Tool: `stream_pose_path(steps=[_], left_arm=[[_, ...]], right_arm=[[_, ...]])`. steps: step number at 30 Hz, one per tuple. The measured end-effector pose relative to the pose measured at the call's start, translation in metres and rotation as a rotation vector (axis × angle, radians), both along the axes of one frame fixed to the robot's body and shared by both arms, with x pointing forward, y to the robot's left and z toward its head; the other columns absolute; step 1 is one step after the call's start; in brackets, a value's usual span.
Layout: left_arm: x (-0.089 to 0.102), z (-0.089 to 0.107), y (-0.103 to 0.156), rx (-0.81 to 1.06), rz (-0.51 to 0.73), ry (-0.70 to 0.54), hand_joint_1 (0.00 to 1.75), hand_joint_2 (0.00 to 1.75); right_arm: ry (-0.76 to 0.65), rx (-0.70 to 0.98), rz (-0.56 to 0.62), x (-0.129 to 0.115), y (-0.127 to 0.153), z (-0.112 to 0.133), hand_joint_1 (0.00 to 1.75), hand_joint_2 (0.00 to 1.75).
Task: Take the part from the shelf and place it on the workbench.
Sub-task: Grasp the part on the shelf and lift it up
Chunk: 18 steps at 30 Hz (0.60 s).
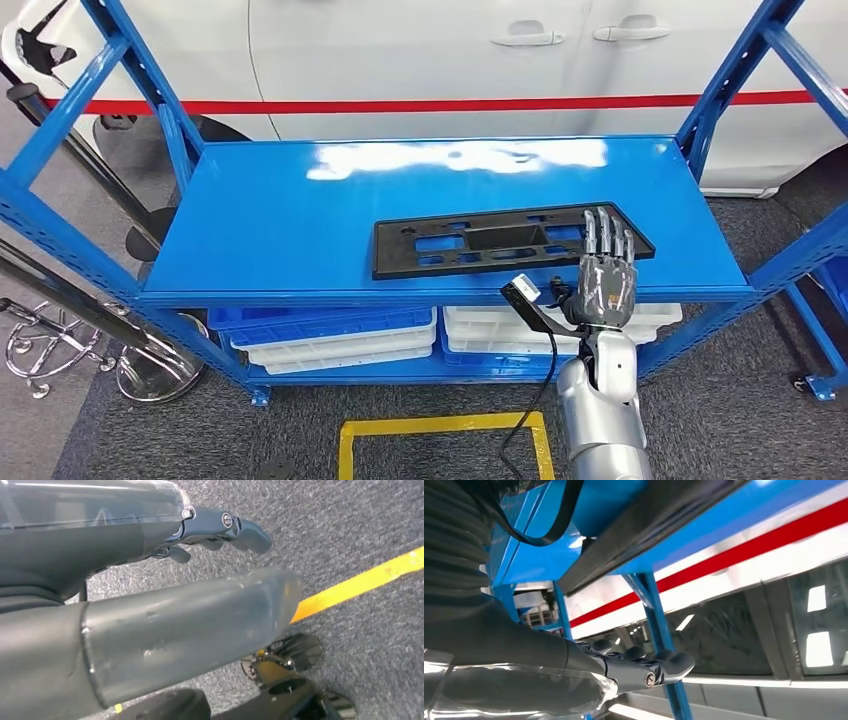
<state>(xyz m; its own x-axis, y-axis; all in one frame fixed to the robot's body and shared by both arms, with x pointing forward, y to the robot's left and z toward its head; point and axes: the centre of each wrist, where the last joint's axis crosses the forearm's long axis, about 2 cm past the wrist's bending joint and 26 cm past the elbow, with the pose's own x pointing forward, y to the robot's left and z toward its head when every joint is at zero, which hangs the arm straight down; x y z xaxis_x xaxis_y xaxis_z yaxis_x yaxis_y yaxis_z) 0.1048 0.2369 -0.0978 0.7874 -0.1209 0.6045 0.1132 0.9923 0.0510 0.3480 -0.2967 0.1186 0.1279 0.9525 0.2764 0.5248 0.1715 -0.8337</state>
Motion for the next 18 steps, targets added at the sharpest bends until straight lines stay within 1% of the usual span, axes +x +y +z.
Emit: stream_pose_path(steps=[6, 18], left_arm=[[0.0, 0.0, -0.001, 0.003, 0.001, 0.0, 0.0, 0.0], [0.004, 0.001, -0.002, 0.002, -0.001, -0.02, 0.0, 0.0]], right_arm=[[0.023, -0.046, 0.066, 0.002, 0.011, -0.003, 0.0, 1.75], [0.029, -0.086, 0.119, 0.005, 0.018, -0.004, 0.0, 1.75]])
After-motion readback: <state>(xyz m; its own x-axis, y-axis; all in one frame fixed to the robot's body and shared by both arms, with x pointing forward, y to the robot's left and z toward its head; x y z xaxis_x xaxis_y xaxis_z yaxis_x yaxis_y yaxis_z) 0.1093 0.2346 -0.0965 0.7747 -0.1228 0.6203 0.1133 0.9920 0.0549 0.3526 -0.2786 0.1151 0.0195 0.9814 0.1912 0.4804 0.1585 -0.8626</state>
